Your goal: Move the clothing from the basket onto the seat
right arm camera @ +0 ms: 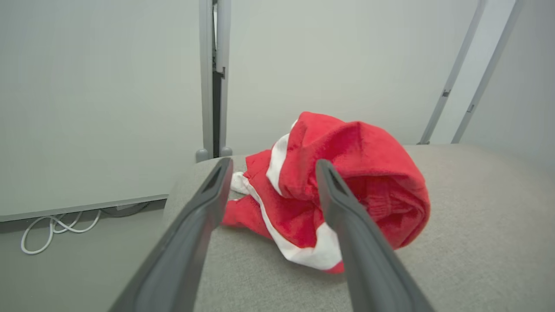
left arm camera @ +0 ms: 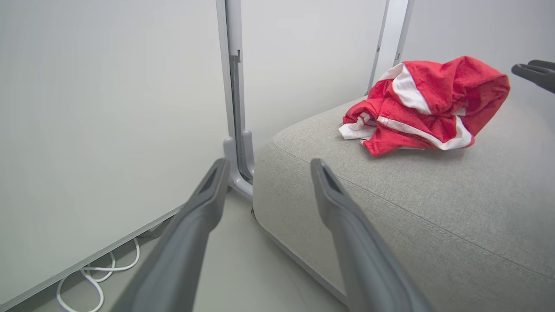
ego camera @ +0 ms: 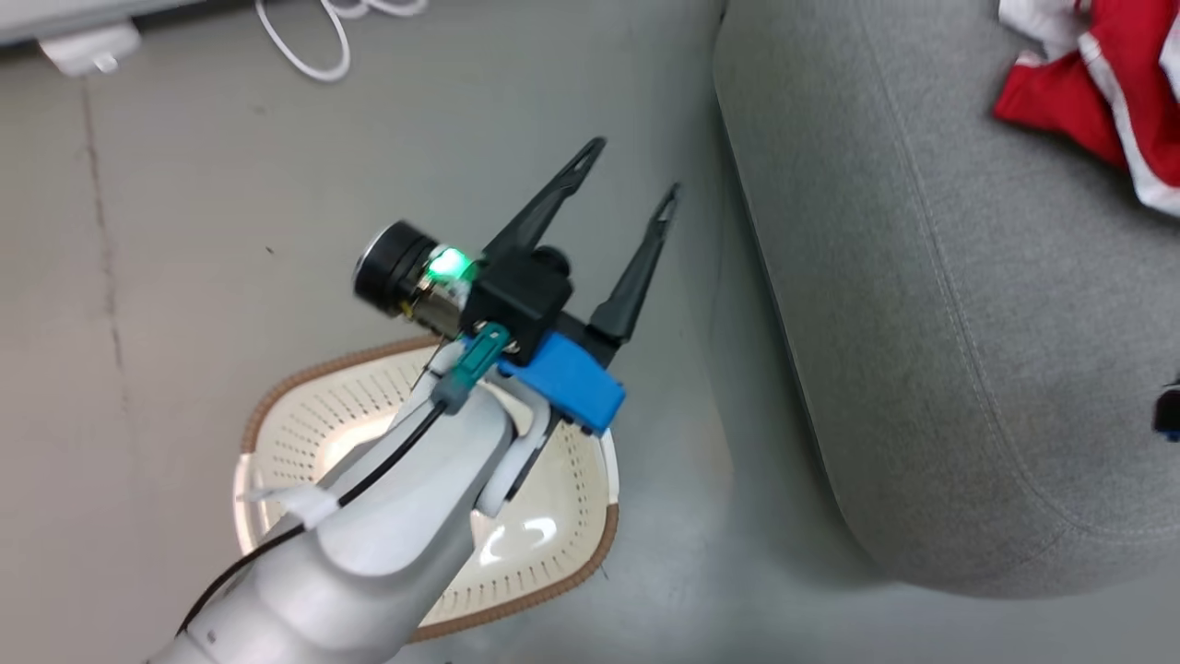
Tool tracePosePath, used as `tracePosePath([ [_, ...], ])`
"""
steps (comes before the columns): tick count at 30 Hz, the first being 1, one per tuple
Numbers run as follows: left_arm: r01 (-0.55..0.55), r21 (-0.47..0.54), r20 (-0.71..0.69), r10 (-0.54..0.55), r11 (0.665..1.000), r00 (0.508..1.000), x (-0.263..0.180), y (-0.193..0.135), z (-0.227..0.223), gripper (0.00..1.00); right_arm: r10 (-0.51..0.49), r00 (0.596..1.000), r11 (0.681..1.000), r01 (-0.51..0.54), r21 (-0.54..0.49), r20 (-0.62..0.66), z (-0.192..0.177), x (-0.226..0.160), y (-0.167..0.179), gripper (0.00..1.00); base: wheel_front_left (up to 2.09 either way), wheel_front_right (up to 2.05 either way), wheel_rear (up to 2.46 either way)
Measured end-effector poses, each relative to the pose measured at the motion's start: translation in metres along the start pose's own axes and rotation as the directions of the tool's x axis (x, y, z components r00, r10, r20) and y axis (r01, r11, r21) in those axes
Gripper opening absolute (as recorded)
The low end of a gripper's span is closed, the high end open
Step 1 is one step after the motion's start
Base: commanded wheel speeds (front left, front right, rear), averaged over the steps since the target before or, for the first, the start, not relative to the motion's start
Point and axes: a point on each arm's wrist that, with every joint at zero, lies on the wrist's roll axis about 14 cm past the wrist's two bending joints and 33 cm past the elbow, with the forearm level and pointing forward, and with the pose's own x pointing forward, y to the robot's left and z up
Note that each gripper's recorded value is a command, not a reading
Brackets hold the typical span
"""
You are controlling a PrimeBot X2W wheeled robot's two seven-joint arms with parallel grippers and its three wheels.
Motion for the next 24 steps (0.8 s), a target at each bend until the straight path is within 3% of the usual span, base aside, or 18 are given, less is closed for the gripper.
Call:
tracePosePath([
  [9, -0.235, 0.045, 0.091, 0.23, 0.971, 0.969, -0.055, 0.042, 0.049, 1.0, 0.168, 0.977, 0.979, -0.182, 0.093, 0.134, 0.05, -0.02, 0.063, 1.0, 0.0, 0.0, 0.0],
  [16, -0.423, 0.052, 0.147, 0.412, 0.905, 0.899, -0.118, 0.071, 0.074, 1.0, 0.268, 0.946, 0.947, -0.294, 0.133, 0.182, 0.07, -0.041, 0.1, 1.0, 0.0, 0.0, 0.0],
  [24, -0.562, 0.041, 0.194, 0.545, 0.826, 0.816, -0.187, 0.087, 0.091, 1.0, 0.336, 0.92, 0.913, -0.37, 0.169, 0.2, 0.078, -0.068, 0.127, 1.0, 0.0, 0.0, 0.0],
])
